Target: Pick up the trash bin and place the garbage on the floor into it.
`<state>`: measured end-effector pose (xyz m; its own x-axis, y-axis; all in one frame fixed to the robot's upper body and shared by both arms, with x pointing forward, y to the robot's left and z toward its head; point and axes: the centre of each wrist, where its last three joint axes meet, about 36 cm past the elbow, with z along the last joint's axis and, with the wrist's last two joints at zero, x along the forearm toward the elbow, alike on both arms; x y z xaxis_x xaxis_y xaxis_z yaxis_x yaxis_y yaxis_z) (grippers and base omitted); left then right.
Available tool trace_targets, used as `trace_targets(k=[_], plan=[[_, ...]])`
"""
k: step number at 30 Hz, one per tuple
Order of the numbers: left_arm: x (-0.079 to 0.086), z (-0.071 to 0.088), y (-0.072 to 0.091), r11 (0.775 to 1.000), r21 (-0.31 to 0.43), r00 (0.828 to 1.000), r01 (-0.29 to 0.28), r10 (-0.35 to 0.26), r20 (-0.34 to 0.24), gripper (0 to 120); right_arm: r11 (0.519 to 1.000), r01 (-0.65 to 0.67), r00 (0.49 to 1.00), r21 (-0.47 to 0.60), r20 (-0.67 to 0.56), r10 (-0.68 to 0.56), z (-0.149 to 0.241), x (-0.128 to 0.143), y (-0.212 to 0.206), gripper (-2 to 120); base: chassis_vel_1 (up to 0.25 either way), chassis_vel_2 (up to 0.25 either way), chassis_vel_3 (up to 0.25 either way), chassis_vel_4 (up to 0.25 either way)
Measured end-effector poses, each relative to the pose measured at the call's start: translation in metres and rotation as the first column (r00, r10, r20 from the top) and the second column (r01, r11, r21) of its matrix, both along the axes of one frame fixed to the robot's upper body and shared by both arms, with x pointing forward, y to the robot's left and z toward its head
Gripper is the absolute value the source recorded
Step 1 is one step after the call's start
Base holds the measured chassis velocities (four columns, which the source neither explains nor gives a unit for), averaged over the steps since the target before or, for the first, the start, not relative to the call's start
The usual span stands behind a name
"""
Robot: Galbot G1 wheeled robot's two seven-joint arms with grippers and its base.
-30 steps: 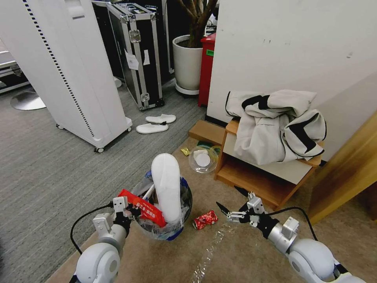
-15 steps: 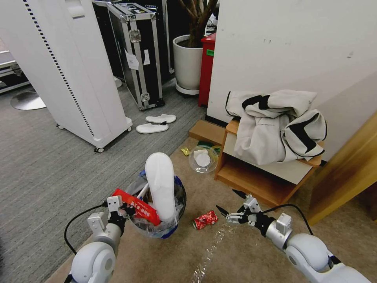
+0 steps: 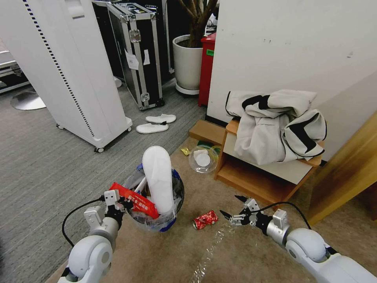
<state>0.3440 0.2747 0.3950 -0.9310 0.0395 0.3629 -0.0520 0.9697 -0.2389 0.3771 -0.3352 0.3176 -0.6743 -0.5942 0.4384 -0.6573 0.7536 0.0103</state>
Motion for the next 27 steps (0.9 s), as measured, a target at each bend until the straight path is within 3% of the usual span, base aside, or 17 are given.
trace_targets(k=[12,27], plan=[[0.009,-0.006,0.007,0.999,0.017,1.000,-0.029,0.030,-0.008,1,0.996,-0.063,0.994,-0.067,-0.092,0.057,-0.020,0.028,0.006,100,0.000,0.000,0.000,0.000],[0.014,-0.018,0.010,0.998,-0.018,0.999,-0.053,0.053,-0.010,1,0.932,-0.277,0.947,-0.234,-0.232,0.223,-0.027,0.111,0.013,100,0.000,0.000,0.000,0.000]])
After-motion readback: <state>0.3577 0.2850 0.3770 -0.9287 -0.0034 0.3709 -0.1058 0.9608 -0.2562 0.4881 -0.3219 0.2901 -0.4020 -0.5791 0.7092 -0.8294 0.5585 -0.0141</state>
